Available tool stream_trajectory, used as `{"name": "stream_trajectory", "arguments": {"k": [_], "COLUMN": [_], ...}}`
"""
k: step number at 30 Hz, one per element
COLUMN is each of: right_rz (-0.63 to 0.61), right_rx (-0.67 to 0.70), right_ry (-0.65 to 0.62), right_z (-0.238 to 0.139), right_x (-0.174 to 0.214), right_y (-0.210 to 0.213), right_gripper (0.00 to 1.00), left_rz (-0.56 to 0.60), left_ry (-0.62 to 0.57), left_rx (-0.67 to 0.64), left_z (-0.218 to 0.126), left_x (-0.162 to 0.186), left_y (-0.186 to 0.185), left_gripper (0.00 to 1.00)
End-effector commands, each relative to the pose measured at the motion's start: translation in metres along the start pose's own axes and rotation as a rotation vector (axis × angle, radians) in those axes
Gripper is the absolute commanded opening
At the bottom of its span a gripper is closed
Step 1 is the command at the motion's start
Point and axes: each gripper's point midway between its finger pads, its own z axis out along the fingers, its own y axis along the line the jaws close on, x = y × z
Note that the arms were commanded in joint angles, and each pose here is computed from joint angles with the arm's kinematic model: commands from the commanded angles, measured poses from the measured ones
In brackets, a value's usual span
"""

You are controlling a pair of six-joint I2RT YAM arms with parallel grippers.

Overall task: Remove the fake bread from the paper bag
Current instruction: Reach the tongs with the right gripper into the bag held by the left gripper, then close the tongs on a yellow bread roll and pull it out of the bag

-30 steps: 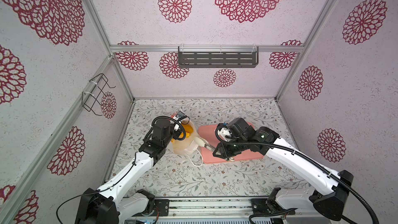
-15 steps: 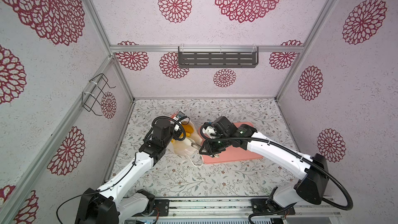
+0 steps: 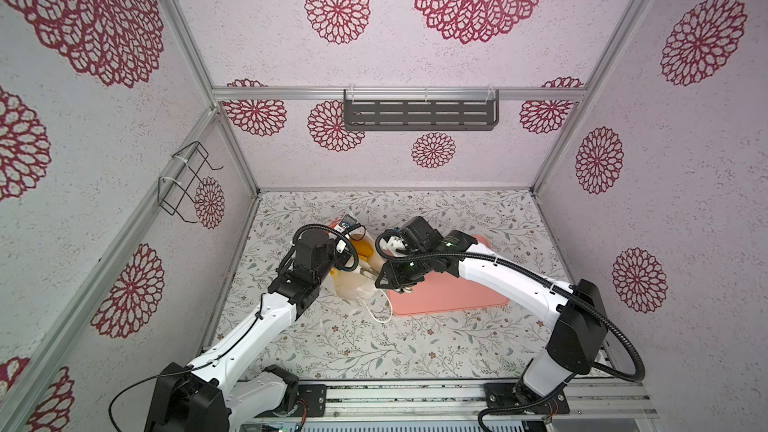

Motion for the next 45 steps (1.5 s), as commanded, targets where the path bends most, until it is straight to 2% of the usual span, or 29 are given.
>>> {"name": "stream_trajectory", "arguments": {"k": [1, 13, 22, 31, 35, 39, 45], "right_rz": [-0.065, -0.09, -0.067, -0.071, -0.073, -0.081, -0.098], "right_rx": [-0.029, -0.071, -0.07, -0.138, -0.139, -0.133, -0.108], "right_ry": [-0.052, -0.02, -0.031, -0.034, -0.015, -0.01, 0.019], "right_z": [-0.017, 0.0, 0.011, 0.022, 0.025, 0.019, 0.008], "right_x": [-0.017, -0.021, -0.031, -0.045, -0.039, -0.03, 0.007], "right_y": [0.016, 0.016, 0.008, 0.019, 0.02, 0.025, 0.034], "right_gripper": [0.39, 0.49, 0.49, 0.46, 0.41, 0.31, 0.14], "left_rz": [-0.008, 0.005, 0.007, 0.01, 0.013, 0.01, 0.016], "left_ry": [-0.083, -0.065, -0.068, -0.064, -0.065, -0.059, -0.056], "left_rx": [0.003, -0.016, -0.011, -0.009, -0.011, -0.014, -0.015], "left_z": [-0.006, -0.004, -0.005, -0.004, -0.003, -0.002, -0.003], "left_x": [-0.021, -0.018, -0.018, -0.018, -0.018, -0.018, -0.017], "left_y": [0.0, 0.001, 0.0, -0.002, -0.001, -0.001, 0.0], "left_gripper": [0.0, 0.0, 0.0, 0.0, 0.0, 0.0, 0.0]}}
